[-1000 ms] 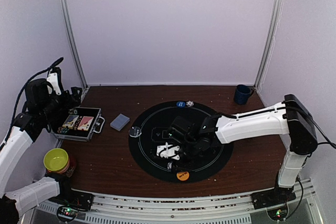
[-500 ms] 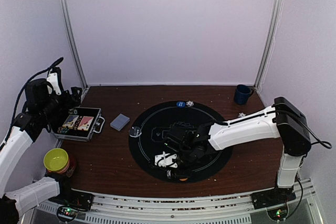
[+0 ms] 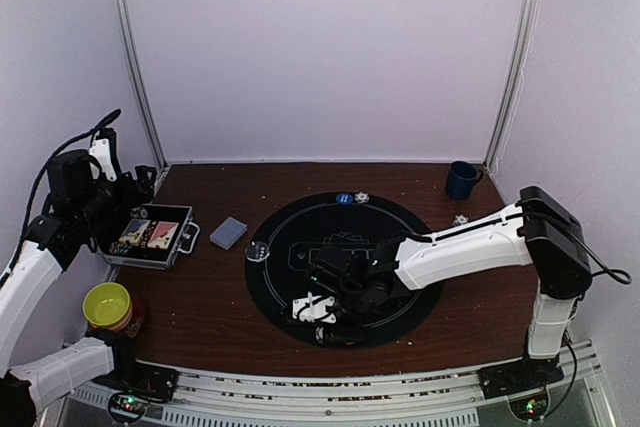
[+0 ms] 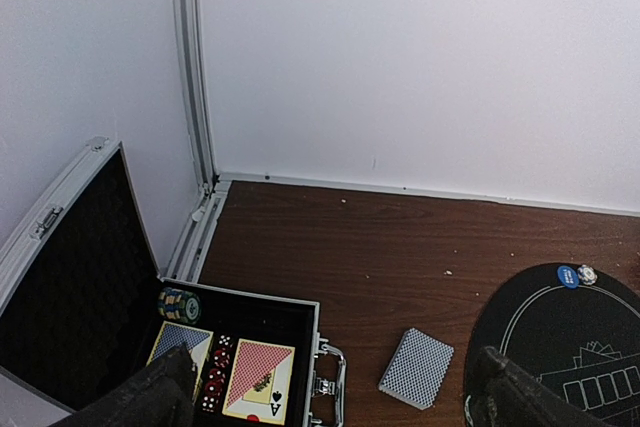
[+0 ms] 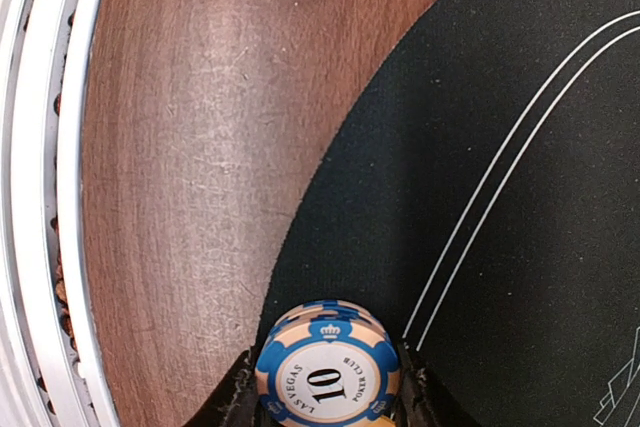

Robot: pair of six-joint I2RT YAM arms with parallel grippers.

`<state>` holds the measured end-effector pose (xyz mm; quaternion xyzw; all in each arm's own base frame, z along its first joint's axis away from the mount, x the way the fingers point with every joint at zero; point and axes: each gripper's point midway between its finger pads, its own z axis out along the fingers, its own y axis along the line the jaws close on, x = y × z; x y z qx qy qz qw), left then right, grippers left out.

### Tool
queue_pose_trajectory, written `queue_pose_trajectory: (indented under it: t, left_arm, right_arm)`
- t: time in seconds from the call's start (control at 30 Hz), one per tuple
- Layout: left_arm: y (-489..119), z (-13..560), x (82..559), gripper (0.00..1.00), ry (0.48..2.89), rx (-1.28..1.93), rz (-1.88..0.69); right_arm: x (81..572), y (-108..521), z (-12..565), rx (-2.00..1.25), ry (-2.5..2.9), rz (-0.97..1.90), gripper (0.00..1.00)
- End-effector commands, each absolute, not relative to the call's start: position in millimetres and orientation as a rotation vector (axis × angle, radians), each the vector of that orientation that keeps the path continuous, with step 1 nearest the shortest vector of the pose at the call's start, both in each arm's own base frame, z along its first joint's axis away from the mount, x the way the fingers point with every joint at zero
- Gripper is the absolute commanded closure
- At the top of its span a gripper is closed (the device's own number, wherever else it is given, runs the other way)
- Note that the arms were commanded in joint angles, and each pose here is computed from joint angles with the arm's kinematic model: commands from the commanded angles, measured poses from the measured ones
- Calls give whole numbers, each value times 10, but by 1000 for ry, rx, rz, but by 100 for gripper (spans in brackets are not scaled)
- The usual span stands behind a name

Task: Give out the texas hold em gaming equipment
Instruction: Place the poker chips pile in the big blind area.

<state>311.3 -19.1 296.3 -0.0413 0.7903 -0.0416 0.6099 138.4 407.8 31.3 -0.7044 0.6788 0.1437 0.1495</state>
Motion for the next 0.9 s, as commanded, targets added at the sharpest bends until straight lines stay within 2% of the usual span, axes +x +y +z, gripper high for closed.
queue_pose_trajectory:
  t: [0.0, 0.17, 0.47, 0.73, 0.87]
  left_arm:
    - [-152, 3085, 3116, 2, 1788, -106, -88]
    - [-154, 3086, 3116, 2, 1788, -105, -89]
    - [-154, 3094, 3111, 2, 1785, -104, -89]
    - [-153, 3099, 3110, 2, 1784, -105, -90]
    - [-152, 3091, 3113, 2, 1786, -106, -89]
  right_arm:
    - [1396, 4134, 291, -2032, 1932, 398, 64]
    - [1392, 4124, 270, -2043, 1936, 392, 59]
    - [1407, 4140, 459, -2025, 1902, 395, 30]
    - [1420, 4117, 941, -1964, 1812, 420, 11]
    - [1528, 4037, 1177, -1894, 1774, 388, 6]
